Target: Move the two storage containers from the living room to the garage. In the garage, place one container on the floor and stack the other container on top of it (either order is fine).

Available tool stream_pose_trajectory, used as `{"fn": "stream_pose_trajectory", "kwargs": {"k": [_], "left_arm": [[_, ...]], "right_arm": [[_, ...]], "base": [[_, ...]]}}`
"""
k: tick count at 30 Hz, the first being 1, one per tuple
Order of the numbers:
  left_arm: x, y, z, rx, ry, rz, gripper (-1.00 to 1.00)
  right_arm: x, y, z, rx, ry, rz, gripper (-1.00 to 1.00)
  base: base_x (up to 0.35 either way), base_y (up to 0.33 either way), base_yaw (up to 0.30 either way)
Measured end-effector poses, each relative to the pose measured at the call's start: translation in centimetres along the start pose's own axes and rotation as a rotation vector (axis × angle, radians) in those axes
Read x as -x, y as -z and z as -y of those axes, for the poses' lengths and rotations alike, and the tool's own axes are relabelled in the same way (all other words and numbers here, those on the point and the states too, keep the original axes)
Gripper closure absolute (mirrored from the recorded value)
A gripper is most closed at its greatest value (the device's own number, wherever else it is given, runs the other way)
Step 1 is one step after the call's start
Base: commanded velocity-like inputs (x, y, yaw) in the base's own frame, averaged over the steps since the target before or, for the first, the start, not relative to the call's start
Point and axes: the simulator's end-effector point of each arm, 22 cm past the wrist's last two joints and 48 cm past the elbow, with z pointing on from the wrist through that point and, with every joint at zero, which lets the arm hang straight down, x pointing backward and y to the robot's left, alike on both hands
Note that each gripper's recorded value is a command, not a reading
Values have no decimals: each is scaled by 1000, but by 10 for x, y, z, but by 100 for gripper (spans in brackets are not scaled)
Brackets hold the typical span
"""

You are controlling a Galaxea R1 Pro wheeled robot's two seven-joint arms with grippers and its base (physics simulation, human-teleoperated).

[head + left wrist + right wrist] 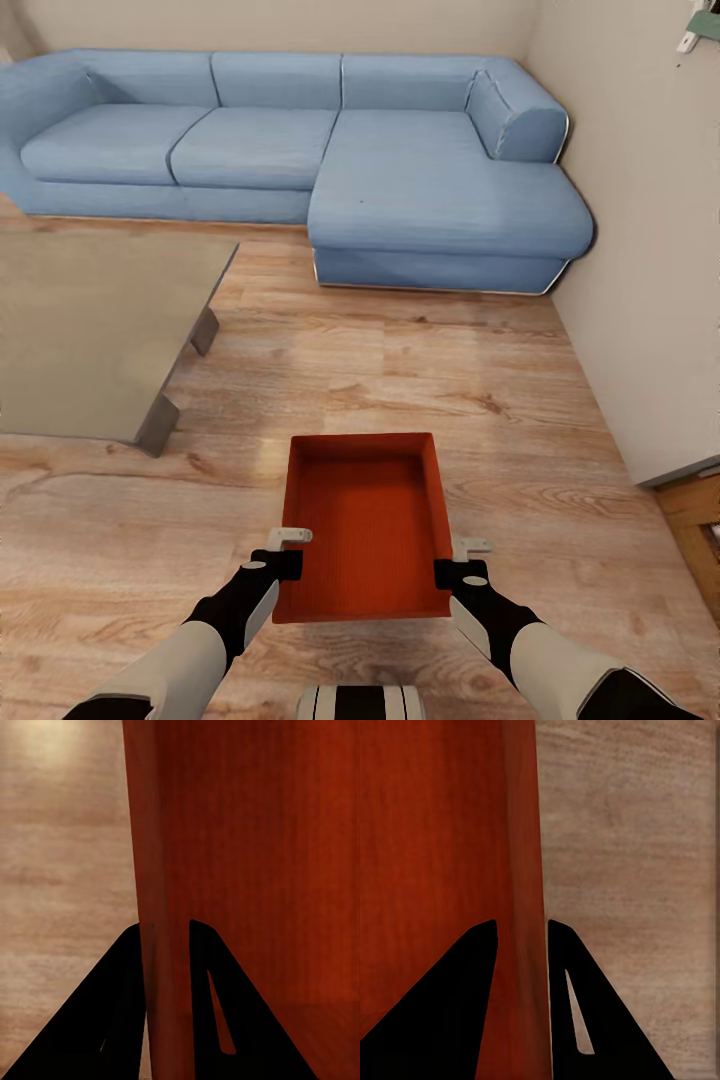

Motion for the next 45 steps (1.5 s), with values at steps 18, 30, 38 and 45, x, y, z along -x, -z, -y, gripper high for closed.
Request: {"fn": "stream_pose_trajectory", "kwargs": {"k": [18, 30, 38, 45], "left_arm": [[16, 33, 0, 0, 4, -4, 100], [27, 55, 0, 1, 3, -4, 100], [33, 70, 0, 0, 4, -4, 100], [39, 82, 0, 0, 3, -4, 100]], "right_arm": [[19, 33, 4, -1, 7, -4, 100], [30, 54, 6, -2, 8, -5, 100], [37, 68, 9, -1, 8, -4, 100], [43, 80, 10, -1, 7, -4, 100]], "base": [[0, 0, 0], [0, 0, 0], [0, 0, 0], [0, 0, 0]]}}
